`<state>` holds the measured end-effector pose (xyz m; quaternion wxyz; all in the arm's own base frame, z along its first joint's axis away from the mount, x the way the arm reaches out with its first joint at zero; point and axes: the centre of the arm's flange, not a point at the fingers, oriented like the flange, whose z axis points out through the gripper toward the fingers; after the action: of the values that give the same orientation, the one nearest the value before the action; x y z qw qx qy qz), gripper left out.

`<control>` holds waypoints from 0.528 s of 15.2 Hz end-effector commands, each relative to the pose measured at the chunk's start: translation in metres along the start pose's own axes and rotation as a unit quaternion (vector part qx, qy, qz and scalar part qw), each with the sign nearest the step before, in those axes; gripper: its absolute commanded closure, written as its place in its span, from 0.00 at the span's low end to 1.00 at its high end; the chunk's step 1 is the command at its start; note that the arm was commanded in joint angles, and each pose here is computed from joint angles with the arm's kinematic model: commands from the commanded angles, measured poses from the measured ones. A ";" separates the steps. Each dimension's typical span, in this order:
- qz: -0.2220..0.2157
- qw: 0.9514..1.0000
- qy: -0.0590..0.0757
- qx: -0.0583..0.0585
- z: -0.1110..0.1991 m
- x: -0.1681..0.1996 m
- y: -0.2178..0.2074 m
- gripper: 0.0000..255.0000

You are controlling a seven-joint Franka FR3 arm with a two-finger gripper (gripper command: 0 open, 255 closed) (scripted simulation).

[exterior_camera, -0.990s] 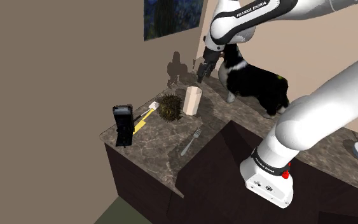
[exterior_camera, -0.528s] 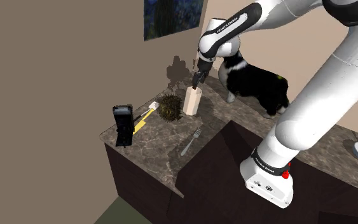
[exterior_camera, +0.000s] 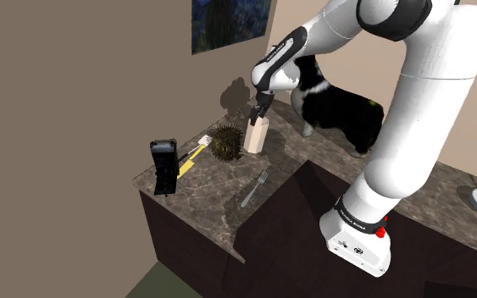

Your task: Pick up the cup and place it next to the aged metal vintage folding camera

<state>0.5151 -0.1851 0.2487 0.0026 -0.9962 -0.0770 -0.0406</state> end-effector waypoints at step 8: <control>-0.005 1.000 0.003 -0.002 0.060 0.012 0.018 0.00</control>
<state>0.5338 -0.2004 0.1946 0.0010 -0.9957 -0.0814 -0.0433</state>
